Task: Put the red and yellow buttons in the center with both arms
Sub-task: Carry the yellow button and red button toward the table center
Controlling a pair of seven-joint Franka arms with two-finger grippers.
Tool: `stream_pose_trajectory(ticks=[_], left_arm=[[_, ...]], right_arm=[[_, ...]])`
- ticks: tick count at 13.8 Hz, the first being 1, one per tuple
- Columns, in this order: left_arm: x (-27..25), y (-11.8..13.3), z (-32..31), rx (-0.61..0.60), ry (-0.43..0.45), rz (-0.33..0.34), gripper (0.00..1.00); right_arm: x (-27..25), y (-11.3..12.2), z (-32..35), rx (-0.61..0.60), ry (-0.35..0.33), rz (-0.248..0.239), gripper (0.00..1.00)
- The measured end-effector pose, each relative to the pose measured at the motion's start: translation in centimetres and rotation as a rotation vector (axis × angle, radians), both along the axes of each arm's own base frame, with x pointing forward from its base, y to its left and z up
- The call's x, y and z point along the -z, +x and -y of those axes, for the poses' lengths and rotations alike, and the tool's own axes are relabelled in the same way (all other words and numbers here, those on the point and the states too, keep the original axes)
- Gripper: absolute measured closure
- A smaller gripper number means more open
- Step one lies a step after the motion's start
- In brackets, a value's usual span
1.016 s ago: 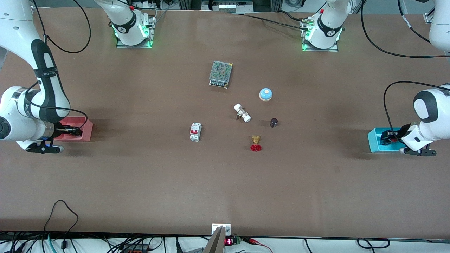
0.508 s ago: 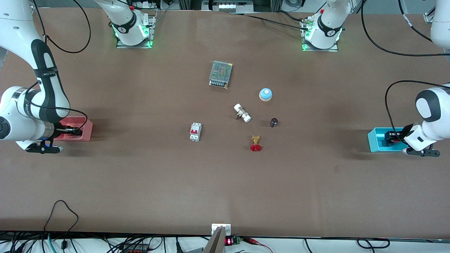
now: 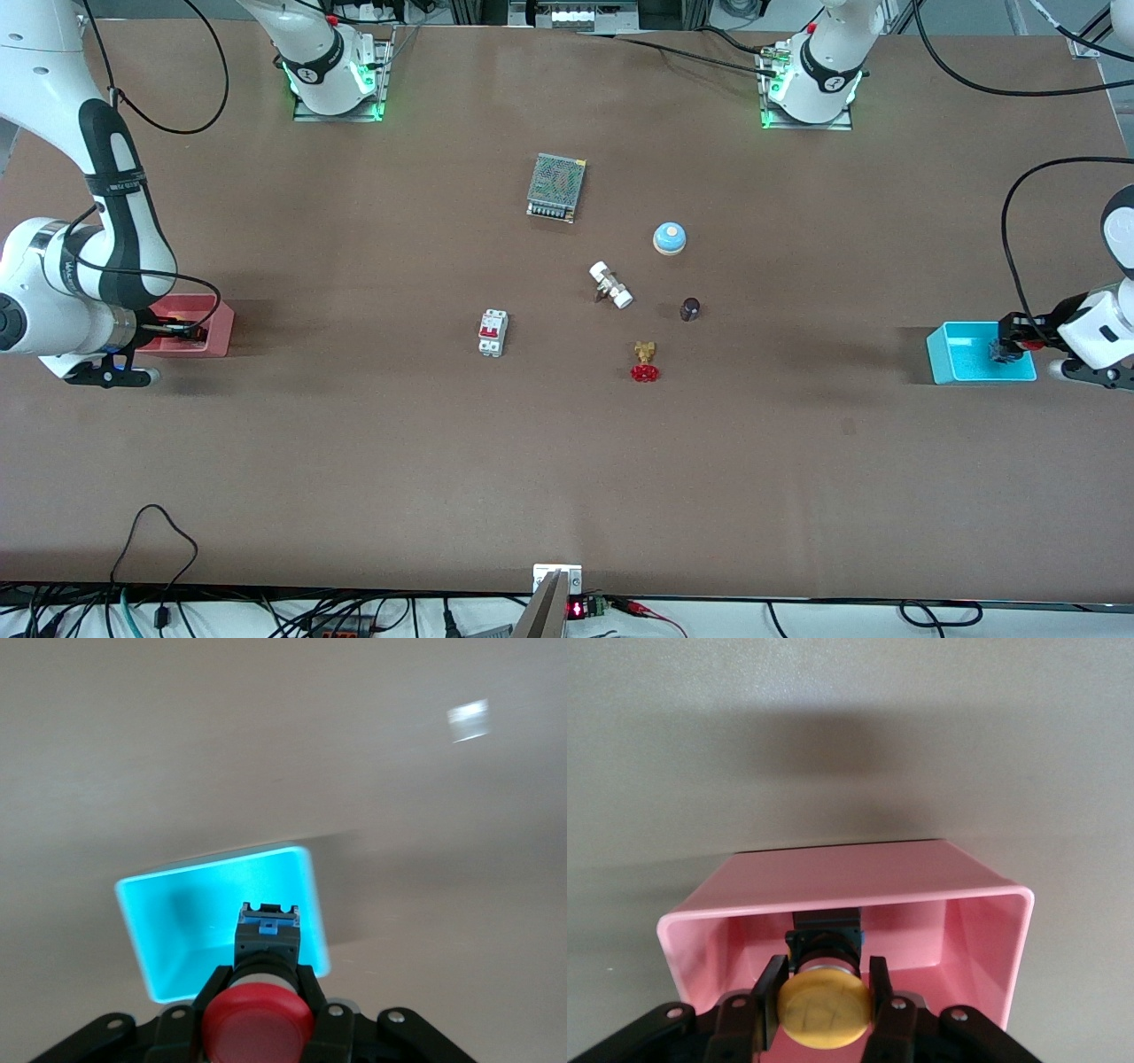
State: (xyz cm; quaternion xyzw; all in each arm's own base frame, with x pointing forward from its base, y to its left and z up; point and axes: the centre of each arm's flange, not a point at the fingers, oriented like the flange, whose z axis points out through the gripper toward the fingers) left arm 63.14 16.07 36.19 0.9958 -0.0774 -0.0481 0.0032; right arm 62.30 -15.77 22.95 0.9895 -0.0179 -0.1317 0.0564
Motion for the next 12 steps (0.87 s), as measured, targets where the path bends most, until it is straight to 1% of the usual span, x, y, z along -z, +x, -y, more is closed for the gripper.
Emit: stream_pose_trajectory(ticks=[3, 5, 7, 10, 12], left_arm=[[-0.1, 1.3, 7.3, -0.089, -0.01, -0.01, 0.65], [1.4, 1.7, 12.2, -0.164, -0.002, -0.038, 0.65], [3.4, 1.8, 16.5, -0.232, 0.01, -0.071, 0.65], [6.6, 1.0, 21.7, -0.295, 0.031, -0.119, 0.65], [8.5, 0.0, 25.3, -0.329, 0.04, -0.126, 0.65]], right_arm=[[0.0, 0.0, 0.0, -0.002, 0.0, 0.0, 0.58], [0.0, -0.1, 0.0, -0.005, 0.002, -0.006, 0.58], [-0.8, -0.1, 0.0, -0.013, 0.007, -0.023, 0.58], [-5.0, -0.1, -0.1, -0.011, 0.009, -0.023, 0.58], [-8.5, 0.0, -1.0, 0.0, 0.032, -0.004, 0.58]])
